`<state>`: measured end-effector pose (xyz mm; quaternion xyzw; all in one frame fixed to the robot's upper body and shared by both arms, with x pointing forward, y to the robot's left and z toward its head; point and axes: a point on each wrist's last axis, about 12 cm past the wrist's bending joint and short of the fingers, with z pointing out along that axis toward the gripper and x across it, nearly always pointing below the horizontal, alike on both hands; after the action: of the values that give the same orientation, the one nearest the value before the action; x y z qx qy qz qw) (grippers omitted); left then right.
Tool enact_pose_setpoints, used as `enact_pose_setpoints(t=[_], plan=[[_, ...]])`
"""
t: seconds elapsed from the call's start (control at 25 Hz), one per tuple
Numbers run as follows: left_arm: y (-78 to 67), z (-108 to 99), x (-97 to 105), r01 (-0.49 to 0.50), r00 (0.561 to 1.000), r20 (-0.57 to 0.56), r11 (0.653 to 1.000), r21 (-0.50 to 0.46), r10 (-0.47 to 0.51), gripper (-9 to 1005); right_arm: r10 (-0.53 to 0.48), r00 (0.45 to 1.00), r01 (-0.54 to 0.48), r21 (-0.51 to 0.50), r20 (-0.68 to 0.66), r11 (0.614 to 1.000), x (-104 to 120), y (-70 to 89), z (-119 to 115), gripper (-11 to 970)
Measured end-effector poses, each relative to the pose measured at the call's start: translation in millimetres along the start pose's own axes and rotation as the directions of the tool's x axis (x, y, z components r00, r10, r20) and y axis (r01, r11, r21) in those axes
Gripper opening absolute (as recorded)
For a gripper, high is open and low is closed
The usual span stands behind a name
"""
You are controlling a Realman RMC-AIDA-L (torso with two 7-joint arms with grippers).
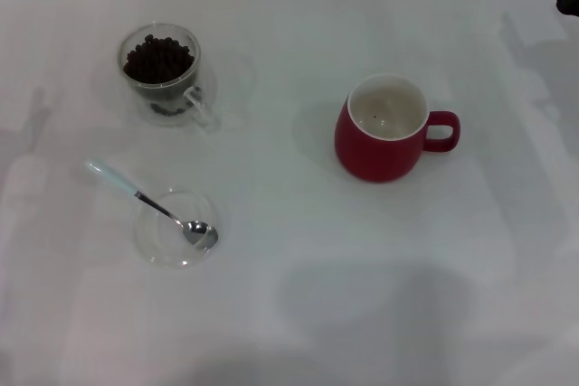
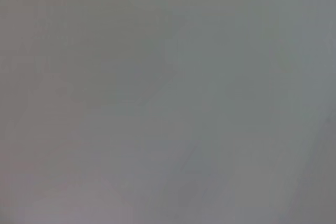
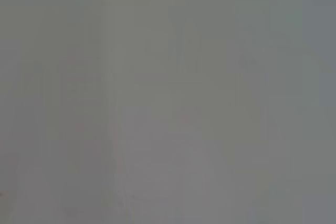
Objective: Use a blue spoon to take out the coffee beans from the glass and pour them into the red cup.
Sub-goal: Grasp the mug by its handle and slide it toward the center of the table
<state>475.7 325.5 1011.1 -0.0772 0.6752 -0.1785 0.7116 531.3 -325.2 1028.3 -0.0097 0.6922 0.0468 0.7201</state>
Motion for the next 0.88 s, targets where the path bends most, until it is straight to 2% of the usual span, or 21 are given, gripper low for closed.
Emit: enact_pose_setpoints(t=[0.16,0.48,0.6,0.72,0.84,0.88], plan=[[0.9,-3.0,-0.3,0.0,1.0,0.004,1.0,-0.002,0.0,887,0.0,1.0,0.0,0.001,-0.012,1.0,3.3,-1.2,-5.8,858],[-2.4,-3.7,3.5,-0.002,1.0,-0.02,1.0,0.017,0.003,886,0.022,1.0,-0.023,-0.044,-0.012,0.999,11.1,2.0,-32.7,858],[-2.3,-3.8,3.9,-0.006,1.0,-0.028,1.0,0.023,0.007,886,0.116,0.993,-0.115,-0.103,0.001,0.988,13.0,3.2,-55.7,857],[-1.9,-3.8,3.6,-0.008,1.0,-0.03,1.0,0.025,0.008,886,0.19,0.982,-0.189,-0.182,-0.009,0.965,15.4,0.2,-90.2,857],[-2.0,-3.9,3.7,-0.005,1.0,-0.027,1.0,0.02,0.006,886,0.231,0.968,-0.248,-0.264,-0.095,0.932,20.7,-4.6,-122.5,857],[-2.0,-3.8,3.7,-0.004,1.0,-0.026,1.0,0.019,0.005,886,0.232,0.967,-0.254,-0.271,-0.109,0.929,21.5,-4.8,-124.9,857]])
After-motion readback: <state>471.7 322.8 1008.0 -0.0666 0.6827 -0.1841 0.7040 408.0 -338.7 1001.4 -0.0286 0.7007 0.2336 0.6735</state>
